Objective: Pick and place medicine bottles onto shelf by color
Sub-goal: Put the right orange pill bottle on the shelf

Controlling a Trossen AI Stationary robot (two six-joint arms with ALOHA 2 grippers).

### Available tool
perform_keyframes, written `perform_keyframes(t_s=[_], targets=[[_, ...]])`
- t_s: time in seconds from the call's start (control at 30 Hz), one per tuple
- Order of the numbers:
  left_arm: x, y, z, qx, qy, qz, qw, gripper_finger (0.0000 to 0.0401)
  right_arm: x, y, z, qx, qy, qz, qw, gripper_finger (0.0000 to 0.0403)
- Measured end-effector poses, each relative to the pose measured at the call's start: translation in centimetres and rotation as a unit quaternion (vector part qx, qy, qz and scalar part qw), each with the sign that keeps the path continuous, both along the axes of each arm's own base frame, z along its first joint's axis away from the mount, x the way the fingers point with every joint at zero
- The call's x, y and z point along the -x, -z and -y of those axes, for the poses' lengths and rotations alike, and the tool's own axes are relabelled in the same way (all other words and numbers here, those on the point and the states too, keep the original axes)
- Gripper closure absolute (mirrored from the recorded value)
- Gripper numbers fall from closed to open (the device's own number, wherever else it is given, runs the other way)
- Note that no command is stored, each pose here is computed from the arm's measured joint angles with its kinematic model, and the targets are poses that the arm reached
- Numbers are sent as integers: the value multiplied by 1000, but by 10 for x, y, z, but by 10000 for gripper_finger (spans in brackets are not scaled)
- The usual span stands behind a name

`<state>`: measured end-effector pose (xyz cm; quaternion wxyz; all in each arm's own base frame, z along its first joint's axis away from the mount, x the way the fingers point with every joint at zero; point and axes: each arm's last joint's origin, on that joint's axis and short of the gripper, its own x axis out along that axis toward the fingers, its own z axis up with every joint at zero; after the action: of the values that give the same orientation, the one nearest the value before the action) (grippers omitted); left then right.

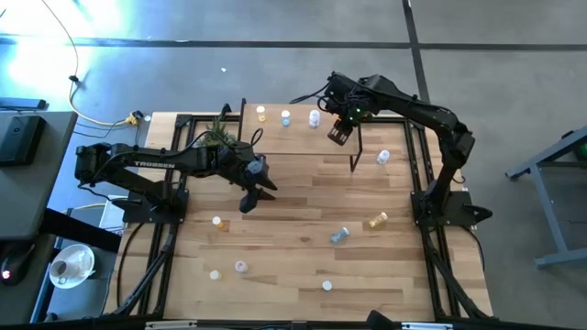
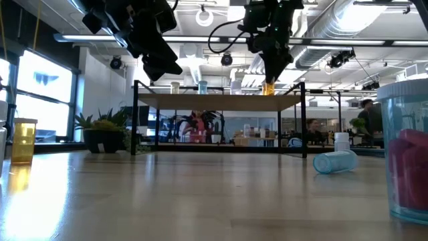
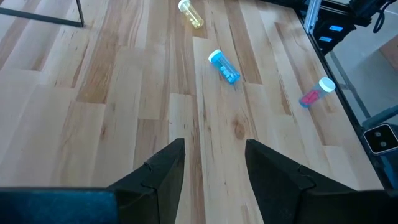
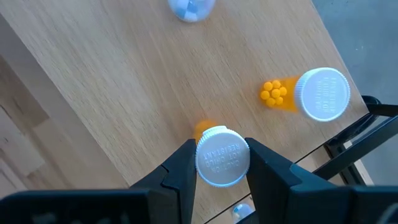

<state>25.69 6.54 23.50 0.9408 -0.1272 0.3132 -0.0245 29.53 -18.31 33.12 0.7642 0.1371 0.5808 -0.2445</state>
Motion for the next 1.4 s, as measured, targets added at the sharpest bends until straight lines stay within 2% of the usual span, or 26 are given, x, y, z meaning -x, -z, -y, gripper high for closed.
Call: perform_keyframes(t_s=[1.4], targets=[[1, 1, 0, 4, -1, -10, 1000, 243, 1, 0, -1, -13, 14, 3, 1000, 292]])
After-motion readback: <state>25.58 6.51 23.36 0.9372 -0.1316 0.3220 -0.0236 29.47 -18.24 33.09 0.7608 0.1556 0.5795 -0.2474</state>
